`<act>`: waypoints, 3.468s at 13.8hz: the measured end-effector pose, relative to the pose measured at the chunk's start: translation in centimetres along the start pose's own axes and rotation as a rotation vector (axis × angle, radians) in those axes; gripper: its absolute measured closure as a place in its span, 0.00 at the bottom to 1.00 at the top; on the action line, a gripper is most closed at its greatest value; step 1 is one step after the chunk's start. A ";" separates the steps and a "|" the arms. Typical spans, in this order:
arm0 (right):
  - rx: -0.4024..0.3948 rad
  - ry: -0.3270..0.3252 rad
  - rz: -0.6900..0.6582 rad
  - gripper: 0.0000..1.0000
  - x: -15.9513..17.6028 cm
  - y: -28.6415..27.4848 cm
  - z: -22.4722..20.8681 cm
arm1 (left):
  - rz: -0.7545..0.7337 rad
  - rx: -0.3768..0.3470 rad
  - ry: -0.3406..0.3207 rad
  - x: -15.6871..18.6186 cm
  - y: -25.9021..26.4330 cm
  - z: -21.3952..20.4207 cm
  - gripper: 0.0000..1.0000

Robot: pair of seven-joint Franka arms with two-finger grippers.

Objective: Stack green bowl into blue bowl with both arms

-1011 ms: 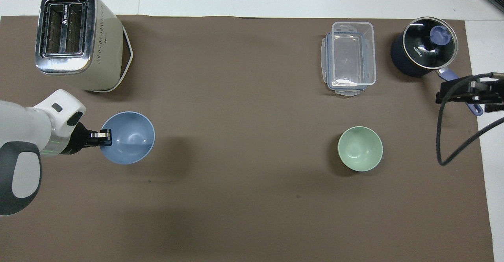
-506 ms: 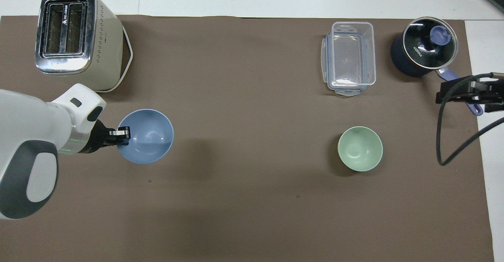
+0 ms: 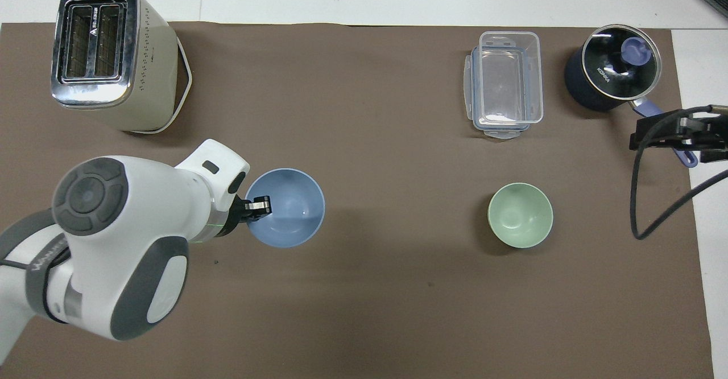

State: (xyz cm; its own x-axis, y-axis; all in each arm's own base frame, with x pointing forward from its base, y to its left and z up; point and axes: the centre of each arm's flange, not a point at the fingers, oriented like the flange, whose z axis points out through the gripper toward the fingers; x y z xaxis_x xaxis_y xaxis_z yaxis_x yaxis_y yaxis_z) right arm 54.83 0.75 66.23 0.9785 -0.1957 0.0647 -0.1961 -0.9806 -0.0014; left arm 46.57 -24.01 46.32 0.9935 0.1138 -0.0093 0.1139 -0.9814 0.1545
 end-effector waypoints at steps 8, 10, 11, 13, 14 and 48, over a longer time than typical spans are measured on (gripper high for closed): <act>0.000 0.000 0.000 0.00 0.0 0.0 0.0 | 0.049 -0.021 0.016 -3.7 4.8 10.7 0.95; 0.000 0.000 0.000 0.00 0.0 0.0 0.0 | 0.064 -0.022 0.019 -4.3 5.5 12.3 0.95; 0.000 0.000 0.000 0.00 0.0 0.0 0.0 | 0.069 -0.021 0.017 -4.6 5.7 13.0 0.95; 0.000 0.000 0.000 0.00 0.0 0.0 0.0 | 0.078 -0.010 0.005 -5.4 5.7 14.2 0.95; 0.000 0.000 0.000 0.00 0.0 0.0 0.0 | 0.081 -0.003 -0.003 -5.7 5.5 14.7 0.95; 0.000 0.000 0.000 0.00 0.0 0.0 0.0 | 0.171 0.137 0.006 11.4 -19.7 -16.4 0.00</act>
State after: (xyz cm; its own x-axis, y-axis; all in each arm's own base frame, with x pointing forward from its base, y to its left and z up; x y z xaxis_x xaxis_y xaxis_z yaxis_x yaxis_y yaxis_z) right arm 54.83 0.75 66.23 0.9785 -0.1957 0.0647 -0.1961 -0.9806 -0.0014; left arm 55.54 -0.83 59.37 0.9984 -0.0553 0.0119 -0.0555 -0.9983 0.0178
